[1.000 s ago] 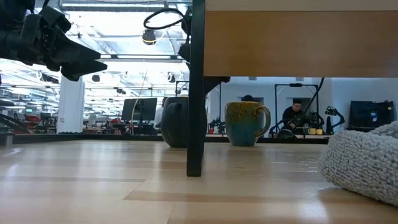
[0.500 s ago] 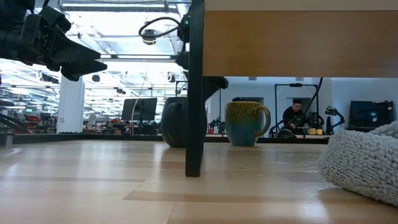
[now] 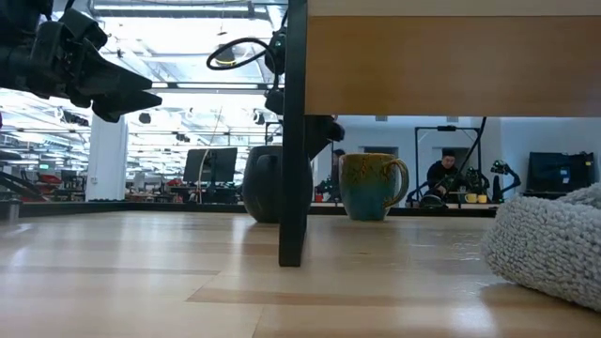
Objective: Stack small to large cups/mugs on shelf
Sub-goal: Put the black mug on the shelf
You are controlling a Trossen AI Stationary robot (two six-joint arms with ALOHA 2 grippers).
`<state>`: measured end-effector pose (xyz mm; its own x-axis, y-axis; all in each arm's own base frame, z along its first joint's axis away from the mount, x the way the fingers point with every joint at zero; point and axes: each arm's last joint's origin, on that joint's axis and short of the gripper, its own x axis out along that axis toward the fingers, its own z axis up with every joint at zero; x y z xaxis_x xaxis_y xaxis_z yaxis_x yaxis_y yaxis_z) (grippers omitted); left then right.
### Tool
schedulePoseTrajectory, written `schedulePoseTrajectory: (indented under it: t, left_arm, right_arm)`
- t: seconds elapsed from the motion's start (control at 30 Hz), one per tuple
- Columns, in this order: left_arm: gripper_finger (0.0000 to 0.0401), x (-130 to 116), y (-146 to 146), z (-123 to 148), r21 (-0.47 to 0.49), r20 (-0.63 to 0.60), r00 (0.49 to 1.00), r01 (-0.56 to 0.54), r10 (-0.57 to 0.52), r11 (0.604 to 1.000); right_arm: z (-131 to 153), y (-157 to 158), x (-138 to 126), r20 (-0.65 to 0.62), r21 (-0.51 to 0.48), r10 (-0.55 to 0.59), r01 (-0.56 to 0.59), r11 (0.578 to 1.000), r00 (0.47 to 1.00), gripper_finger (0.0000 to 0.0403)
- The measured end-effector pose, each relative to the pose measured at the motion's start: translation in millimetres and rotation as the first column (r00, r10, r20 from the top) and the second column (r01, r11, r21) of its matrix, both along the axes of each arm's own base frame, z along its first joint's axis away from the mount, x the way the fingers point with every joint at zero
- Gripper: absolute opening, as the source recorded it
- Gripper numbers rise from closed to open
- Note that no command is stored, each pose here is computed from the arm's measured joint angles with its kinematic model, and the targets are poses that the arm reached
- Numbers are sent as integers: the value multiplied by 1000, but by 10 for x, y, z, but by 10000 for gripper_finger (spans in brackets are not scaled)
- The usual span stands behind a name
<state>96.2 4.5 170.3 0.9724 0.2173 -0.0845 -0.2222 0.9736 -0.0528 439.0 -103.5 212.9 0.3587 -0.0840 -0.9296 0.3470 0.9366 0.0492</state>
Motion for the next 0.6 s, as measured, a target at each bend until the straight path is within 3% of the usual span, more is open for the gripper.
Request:
schedulePoseTrajectory:
  t: [0.6]
  left_arm:
    - [266, 0, 0, 0, 2, 0, 1000, 1, -1, 1000]
  right_arm:
    - [5, -15, -1, 11, 28, -11, 10, 1000, 1000, 119]
